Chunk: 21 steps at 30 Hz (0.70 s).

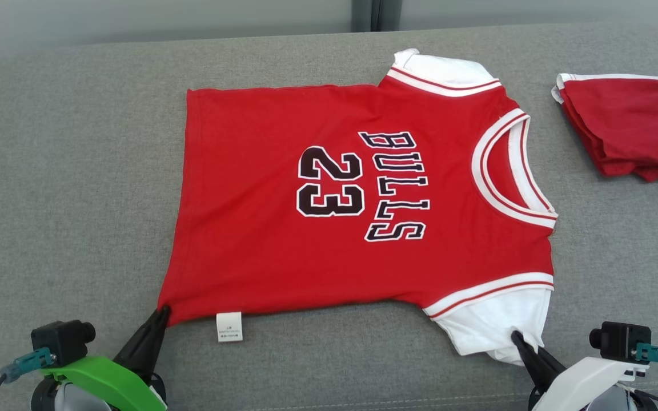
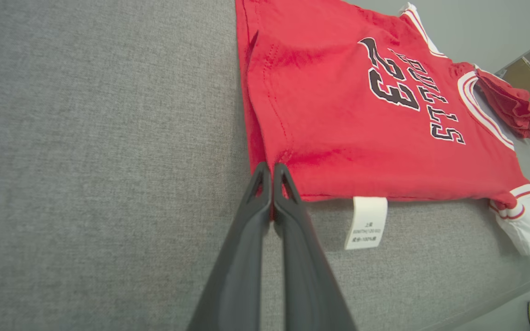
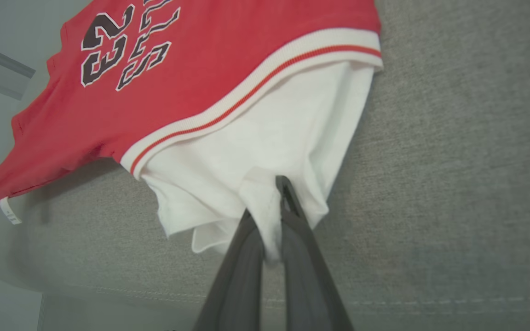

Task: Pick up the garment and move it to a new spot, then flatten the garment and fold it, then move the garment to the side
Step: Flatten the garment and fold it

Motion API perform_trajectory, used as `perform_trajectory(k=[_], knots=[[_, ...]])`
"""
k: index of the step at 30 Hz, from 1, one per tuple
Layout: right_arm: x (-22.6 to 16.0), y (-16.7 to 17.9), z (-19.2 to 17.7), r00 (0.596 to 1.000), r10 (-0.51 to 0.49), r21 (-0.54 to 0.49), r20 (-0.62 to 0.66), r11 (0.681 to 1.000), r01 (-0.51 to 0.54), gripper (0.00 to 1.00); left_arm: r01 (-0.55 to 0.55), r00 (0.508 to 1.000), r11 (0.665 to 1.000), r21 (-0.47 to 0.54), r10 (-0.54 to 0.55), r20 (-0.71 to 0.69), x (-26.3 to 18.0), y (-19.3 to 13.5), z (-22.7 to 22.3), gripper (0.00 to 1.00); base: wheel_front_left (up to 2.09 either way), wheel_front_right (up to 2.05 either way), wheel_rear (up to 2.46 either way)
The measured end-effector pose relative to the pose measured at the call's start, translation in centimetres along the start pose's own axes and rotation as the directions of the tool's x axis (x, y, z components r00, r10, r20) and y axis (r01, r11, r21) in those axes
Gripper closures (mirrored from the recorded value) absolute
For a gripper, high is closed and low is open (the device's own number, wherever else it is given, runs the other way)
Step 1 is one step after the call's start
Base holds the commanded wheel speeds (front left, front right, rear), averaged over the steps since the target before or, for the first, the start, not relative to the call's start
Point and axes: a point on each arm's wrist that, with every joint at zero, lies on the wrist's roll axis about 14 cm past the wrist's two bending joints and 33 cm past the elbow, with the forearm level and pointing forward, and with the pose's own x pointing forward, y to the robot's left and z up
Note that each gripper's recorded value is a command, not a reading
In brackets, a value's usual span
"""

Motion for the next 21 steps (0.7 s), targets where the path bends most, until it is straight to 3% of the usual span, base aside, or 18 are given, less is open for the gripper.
perform_trajectory(k=[1,3,4,5,6,8,9,21], knots=[[0.0,-0.1,-0.2,1.000,-0.002,-0.009,-0.005,1.000,0.002,1.00,-0.003,1.000,1.000,-0.007,0.003,-0.002,0.0,0.0,-0.1,0.93,0.00,0.00,0.00],[0.0,0.0,-0.6,1.000,-0.003,-0.020,-0.017,1.000,0.003,0.62,-0.017,1.000,0.999,-0.048,0.017,-0.009,0.0,0.1,-0.7,0.82,0.00,0.00,0.00],[0.1,0.0,-0.9,1.000,-0.005,-0.024,-0.025,1.000,0.004,0.51,-0.025,1.000,0.998,-0.065,0.024,-0.016,0.0,0.2,-1.1,0.80,0.00,0.00,0.00],[0.1,0.0,-1.3,0.999,-0.008,-0.034,-0.037,0.999,0.006,0.07,-0.031,0.999,0.996,-0.078,0.029,-0.024,-0.1,0.2,-1.5,0.72,0.00,0.00,0.00],[0.0,-0.1,-1.8,0.999,-0.013,-0.049,-0.049,0.999,0.010,0.00,-0.039,0.999,0.995,-0.087,0.036,-0.037,-0.2,0.3,-2.1,0.59,0.00,0.00,0.00],[-0.1,-0.6,-2.3,0.998,-0.031,-0.070,-0.061,0.997,0.027,0.00,-0.047,0.996,0.996,-0.082,0.041,-0.073,-0.5,0.4,-3.1,0.24,0.00,0.00,0.00],[-0.2,-0.8,-2.5,0.997,-0.038,-0.076,-0.063,0.997,0.034,0.00,-0.044,0.996,0.996,-0.078,0.037,-0.078,-0.5,0.3,-3.3,0.00,0.00,0.00,0.00],[-0.9,-0.8,-1.4,0.999,-0.044,-0.136,0.030,0.990,0.048,0.00,-0.091,0.995,0.996,0.001,0.091,-0.035,-0.7,1.3,-2.5,0.00,0.00,0.00,0.00]])
